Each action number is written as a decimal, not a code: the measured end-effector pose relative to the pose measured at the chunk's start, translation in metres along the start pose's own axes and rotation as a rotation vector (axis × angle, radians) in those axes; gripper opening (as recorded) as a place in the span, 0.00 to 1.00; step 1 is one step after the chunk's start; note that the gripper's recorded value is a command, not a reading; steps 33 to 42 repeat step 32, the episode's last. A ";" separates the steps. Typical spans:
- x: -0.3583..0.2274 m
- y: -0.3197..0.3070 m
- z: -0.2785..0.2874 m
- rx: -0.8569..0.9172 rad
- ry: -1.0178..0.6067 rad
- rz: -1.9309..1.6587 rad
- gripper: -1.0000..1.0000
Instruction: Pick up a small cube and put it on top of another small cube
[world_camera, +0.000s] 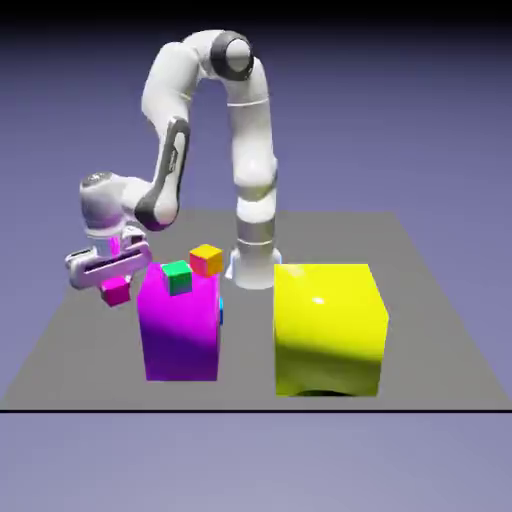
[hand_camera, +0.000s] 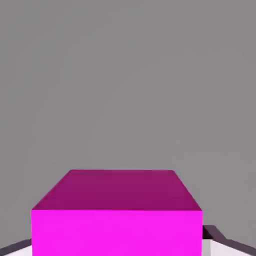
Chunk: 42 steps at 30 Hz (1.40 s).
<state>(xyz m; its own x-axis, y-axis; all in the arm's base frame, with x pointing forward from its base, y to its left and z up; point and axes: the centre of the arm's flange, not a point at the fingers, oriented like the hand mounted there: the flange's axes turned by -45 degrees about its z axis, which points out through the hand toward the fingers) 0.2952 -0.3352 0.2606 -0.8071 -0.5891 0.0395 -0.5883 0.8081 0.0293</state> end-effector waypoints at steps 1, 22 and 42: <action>-0.006 0.001 -0.011 0.000 0.012 0.019 0.00; -0.150 0.155 -0.217 0.035 -0.120 0.163 0.00; -0.158 0.158 -0.155 0.031 -0.118 0.151 1.00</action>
